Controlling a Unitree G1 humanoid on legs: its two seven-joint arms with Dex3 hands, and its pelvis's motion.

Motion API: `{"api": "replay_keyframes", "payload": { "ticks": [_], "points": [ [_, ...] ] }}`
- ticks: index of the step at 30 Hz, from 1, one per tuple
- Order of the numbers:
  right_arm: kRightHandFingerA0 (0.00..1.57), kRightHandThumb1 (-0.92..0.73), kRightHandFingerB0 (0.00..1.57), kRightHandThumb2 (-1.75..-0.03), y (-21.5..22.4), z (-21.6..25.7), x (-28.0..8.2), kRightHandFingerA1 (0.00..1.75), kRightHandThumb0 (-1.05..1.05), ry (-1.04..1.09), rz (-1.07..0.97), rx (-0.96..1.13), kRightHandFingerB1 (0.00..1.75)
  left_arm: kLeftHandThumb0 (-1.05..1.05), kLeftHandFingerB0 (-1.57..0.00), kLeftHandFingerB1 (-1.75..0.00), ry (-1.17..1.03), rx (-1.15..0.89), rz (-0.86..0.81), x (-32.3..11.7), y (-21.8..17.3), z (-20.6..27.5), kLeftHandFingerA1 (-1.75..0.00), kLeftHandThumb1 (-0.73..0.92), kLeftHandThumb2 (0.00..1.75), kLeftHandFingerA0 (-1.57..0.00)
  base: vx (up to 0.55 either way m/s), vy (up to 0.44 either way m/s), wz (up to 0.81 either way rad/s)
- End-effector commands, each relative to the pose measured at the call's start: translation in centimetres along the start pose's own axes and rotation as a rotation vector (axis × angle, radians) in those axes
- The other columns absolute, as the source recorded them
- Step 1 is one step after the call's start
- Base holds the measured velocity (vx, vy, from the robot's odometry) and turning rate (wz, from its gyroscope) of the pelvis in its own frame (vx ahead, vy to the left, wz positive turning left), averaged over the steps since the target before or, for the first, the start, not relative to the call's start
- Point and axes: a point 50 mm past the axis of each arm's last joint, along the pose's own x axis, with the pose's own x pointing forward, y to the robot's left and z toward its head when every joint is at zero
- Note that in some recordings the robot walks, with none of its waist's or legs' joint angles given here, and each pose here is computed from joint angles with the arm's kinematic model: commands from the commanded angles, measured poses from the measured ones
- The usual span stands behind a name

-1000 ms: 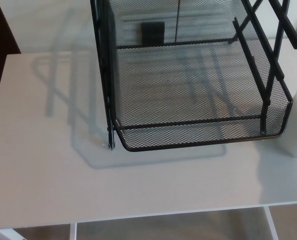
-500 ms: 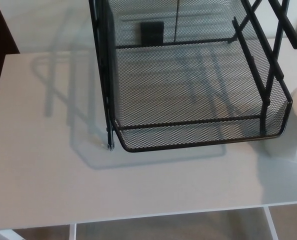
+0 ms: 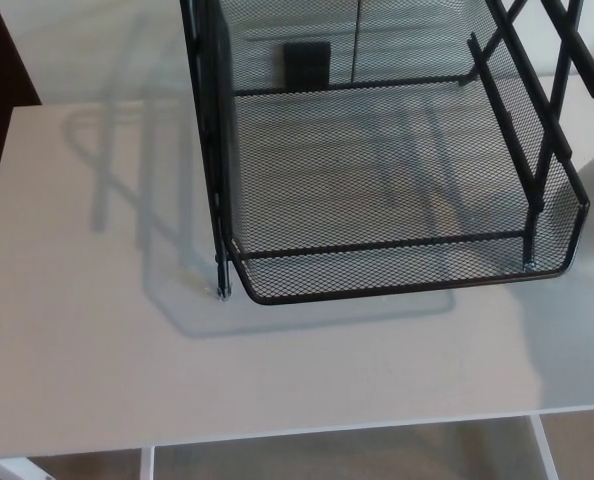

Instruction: The robot walks towards a desk on which a file tray is kept in the middle and a toilet paper roll is kept on its right. The robot uses its right hand to hook on finger in the gap of the roll and grabs it, lifts it and places it on the tray.

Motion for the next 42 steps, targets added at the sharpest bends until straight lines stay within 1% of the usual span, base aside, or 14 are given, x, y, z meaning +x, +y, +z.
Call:
{"api": "replay_keyframes", "payload": {
  "ticks": [1,2,5,10,12,19,20,24,28,29,35,36,40,42],
  "points": [
    [0.86,-0.66,0.95,-0.62,-5.9,-0.3,-0.6,1.21,-0.14,-0.041,-0.198,-0.097,0.62,-1.02,-0.11,-1.05,-0.02,0.028,0.044,-0.3,1.2,0.8,-1.16,0.92,0.8,-0.11,0.0,0.0,0.0],
    [0.87,-0.63,0.96,-0.64,-6.7,-0.2,-0.6,1.16,-0.16,-0.044,-0.226,-0.092,0.64,-1.02,-0.13,-1.04,-0.016,0.031,0.057,-0.3,1.2,0.8,-1.15,0.92,0.8,-0.11,0.0,0.0,0.0],
    [0.83,-0.64,0.93,-0.63,-9.7,0.1,-0.8,1.59,-0.24,-0.047,-0.286,-0.089,0.6,-1.0,-0.12,-0.9,-0.018,0.037,0.055,-0.3,1.2,0.8,-1.01,0.92,0.78,-0.18,0.0,0.0,0.0],
    [0.9,-0.54,0.81,-0.67,-12.2,0.8,-0.9,1.54,-0.34,-0.059,-0.362,-0.106,0.59,-1.0,-0.13,-1.04,-0.018,0.027,0.054,-0.3,1.3,0.8,-1.17,0.92,0.81,-0.11,0.0,0.0,0.0],
    [0.91,-0.63,0.96,-0.65,-13.9,2.0,-0.9,1.61,-0.28,-0.105,-0.427,-0.103,0.61,-1.05,-0.13,-0.93,-0.022,0.035,0.043,-0.4,1.3,0.8,-1.03,0.92,0.81,-0.19,0.0,0.0,0.0],
    [0.85,-0.63,0.9,-0.66,-16.1,6.4,-0.8,1.62,-0.32,-0.275,-0.468,-0.076,0.64,-0.98,-0.13,-0.9,-0.022,0.039,0.05,-0.2,1.1,1.1,-1.0,0.92,0.78,-0.19,0.0,0.0,0.0],
    [0.86,-0.64,0.91,-0.65,-16.1,7.1,-0.8,1.64,-0.28,-0.305,-0.461,-0.076,0.68,-0.99,-0.12,-1.0,-0.022,0.034,0.048,-0.2,1.1,1.0,-1.12,0.92,0.8,-0.13,0.0,0.0,0.0],
    [0.85,-0.62,0.91,-0.64,-15.3,10.0,0.3,1.57,-0.25,-0.431,-0.36,0.012,0.68,-1.0,-0.12,-0.88,-0.025,0.031,0.05,-0.2,1.1,1.1,-0.98,0.92,0.81,-0.18,0.0,0.0,0.0],
    [0.94,-0.65,0.94,-0.67,-13.4,11.3,2.5,1.2,-0.2,-0.455,-0.182,0.036,0.63,-1.05,-0.16,-0.9,-0.026,0.032,0.052,0.0,0.9,1.1,-0.99,0.92,0.82,-0.21,0.0,0.0,0.0],
    [0.87,-0.63,0.93,-0.66,-12.6,11.8,3.2,1.52,-0.2,-0.466,-0.129,0.042,0.63,-1.05,-0.16,-0.91,-0.026,0.033,0.052,0.0,0.9,1.1,-1.0,0.92,0.83,-0.21,0.0,0.0,0.0],
    [0.84,-0.68,0.92,-0.71,-9.1,14.3,5.4,1.47,-0.22,-0.487,0.061,0.007,0.72,-1.02,-0.13,-0.91,-0.03,0.029,0.048,0.0,0.9,1.3,-1.0,0.92,0.8,-0.19,0.0,0.0,0.0],
    [0.92,-0.65,0.95,-0.76,-8.6,14.6,5.6,1.29,-0.19,-0.491,0.08,-0.007,0.71,-1.03,-0.18,-0.93,-0.03,0.031,0.05,0.0,0.9,1.3,-1.02,0.92,0.82,-0.23,0.0,0.0,0.0],
    [0.89,-0.67,0.92,-0.74,-6.0,15.4,6.1,1.31,-0.2,-0.535,0.169,-0.087,0.71,-1.01,-0.14,-1.03,-0.028,0.031,0.05,0.1,0.7,1.2,-1.12,0.92,0.79,-0.13,0.0,0.0,0.0],
    [0.89,-0.66,0.94,-0.77,-4.5,15.7,6.4,1.38,-0.19,-0.536,0.235,-0.121,0.75,-1.01,-0.13,-0.92,-0.033,0.028,0.043,0.1,0.7,1.1,-1.01,0.92,0.75,-0.2,0.0,0.0,0.0]
  ]
}}
